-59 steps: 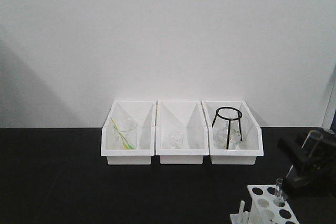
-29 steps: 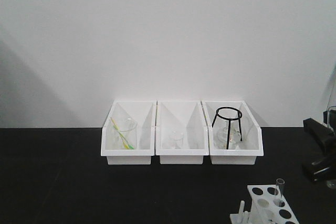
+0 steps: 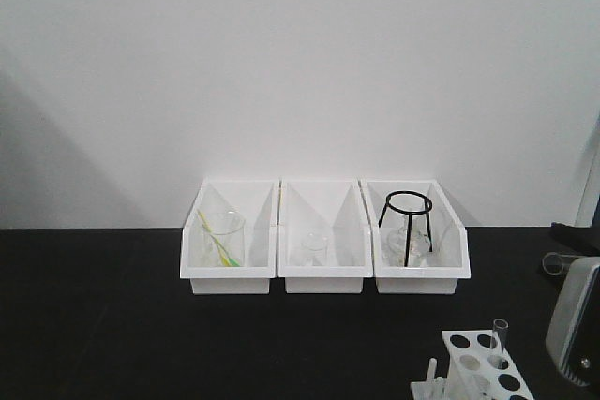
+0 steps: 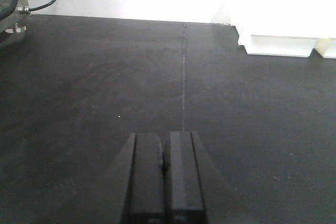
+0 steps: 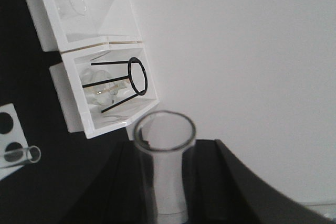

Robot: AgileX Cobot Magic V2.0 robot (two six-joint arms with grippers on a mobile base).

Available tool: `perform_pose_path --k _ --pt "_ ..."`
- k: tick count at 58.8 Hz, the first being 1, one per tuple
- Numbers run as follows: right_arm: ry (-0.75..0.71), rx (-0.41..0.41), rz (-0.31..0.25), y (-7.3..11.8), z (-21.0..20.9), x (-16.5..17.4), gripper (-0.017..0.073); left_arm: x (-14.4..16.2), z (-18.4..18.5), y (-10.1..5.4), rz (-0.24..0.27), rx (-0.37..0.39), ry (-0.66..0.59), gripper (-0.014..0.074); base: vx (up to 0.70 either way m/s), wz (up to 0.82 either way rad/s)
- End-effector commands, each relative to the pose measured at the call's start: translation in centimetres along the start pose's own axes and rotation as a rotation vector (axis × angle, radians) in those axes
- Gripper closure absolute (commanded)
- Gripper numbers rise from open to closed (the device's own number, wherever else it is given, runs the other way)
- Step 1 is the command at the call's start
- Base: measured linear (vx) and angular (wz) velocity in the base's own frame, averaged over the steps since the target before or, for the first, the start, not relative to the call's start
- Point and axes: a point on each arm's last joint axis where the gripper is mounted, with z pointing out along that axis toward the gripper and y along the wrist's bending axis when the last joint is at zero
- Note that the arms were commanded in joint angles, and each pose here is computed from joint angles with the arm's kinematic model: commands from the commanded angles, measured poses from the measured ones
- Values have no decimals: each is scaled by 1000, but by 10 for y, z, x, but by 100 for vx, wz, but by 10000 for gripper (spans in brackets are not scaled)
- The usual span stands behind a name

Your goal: Flip and reinsert test tube from rack

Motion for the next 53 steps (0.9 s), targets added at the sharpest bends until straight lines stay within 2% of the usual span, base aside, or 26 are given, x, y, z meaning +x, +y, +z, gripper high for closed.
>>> perform_pose_path --k 1,5,8,11,12,17,19,23,24,25,26,27,28,30,31,32,34,35,37,40,41,48,53 --pt "16 52 -202 -15 -6 -2 530 -8 -1 -2 -2 23 -96 600 0 0" --pt "18 51 -279 -15 -6 -2 530 -8 -1 -2 -2 23 -96 600 0 0" --pt "18 54 -266 -15 -6 -2 530 -8 -1 -2 -2 23 -96 600 0 0" --pt "13 60 -191 -16 -6 -2 530 -8 -1 -2 -2 23 -96 600 0 0" --pt "10 65 -140 -16 -6 -3 530 -8 -1 -2 -2 23 -96 600 0 0" --pt "-3 78 32 -17 -6 -3 530 -8 -1 -2 -2 23 -96 600 0 0" --pt "-10 84 119 -18 -6 -4 530 -8 -1 -2 -2 23 -96 600 0 0" --pt "-31 100 377 -20 -6 -4 530 -8 -1 -2 -2 23 -96 600 0 0" --pt "-35 103 412 -20 -6 -4 530 -8 -1 -2 -2 23 -96 600 0 0" --pt "-41 107 501 -21 -6 -4 530 -8 -1 -2 -2 23 -96 600 0 0" --pt "-43 108 525 -21 -6 -4 530 -8 -1 -2 -2 23 -96 600 0 0" --pt "-49 111 595 -21 -6 -4 530 -8 -1 -2 -2 23 -96 600 0 0" --pt "-53 113 639 -21 -7 -4 530 -8 -1 -2 -2 23 -96 600 0 0" --pt "-64 119 770 -22 -7 -4 530 -8 -1 -2 -2 23 -96 600 0 0" --pt "-69 121 818 -23 -7 -4 530 -8 -1 -2 -2 23 -96 600 0 0" --pt "-76 124 899 -23 -7 -4 530 -8 -1 -2 -2 23 -96 600 0 0" --pt "-88 128 1012 -24 -7 -4 530 -8 -1 -2 -2 23 -96 600 0 0" --pt "-96 131 1091 -24 -7 -4 530 -8 -1 -2 -2 23 -96 600 0 0" --pt "-106 133 1197 -25 -7 -4 530 -8 -1 -2 -2 23 -96 600 0 0" --pt "-124 130 1262 -25 -7 -5 530 -8 -1 -2 -2 23 -96 600 0 0" --pt "-131 124 1269 -24 -7 -6 530 -8 -1 -2 -2 23 -96 600 0 0" --pt "-192 66 1268 -17 -5 -10 540 -8 -1 -2 -2 23 -96 600 0 0" --pt "-177 23 1277 -2 3 -7 564 -8 -1 -2 -2 23 -96 600 0 0"
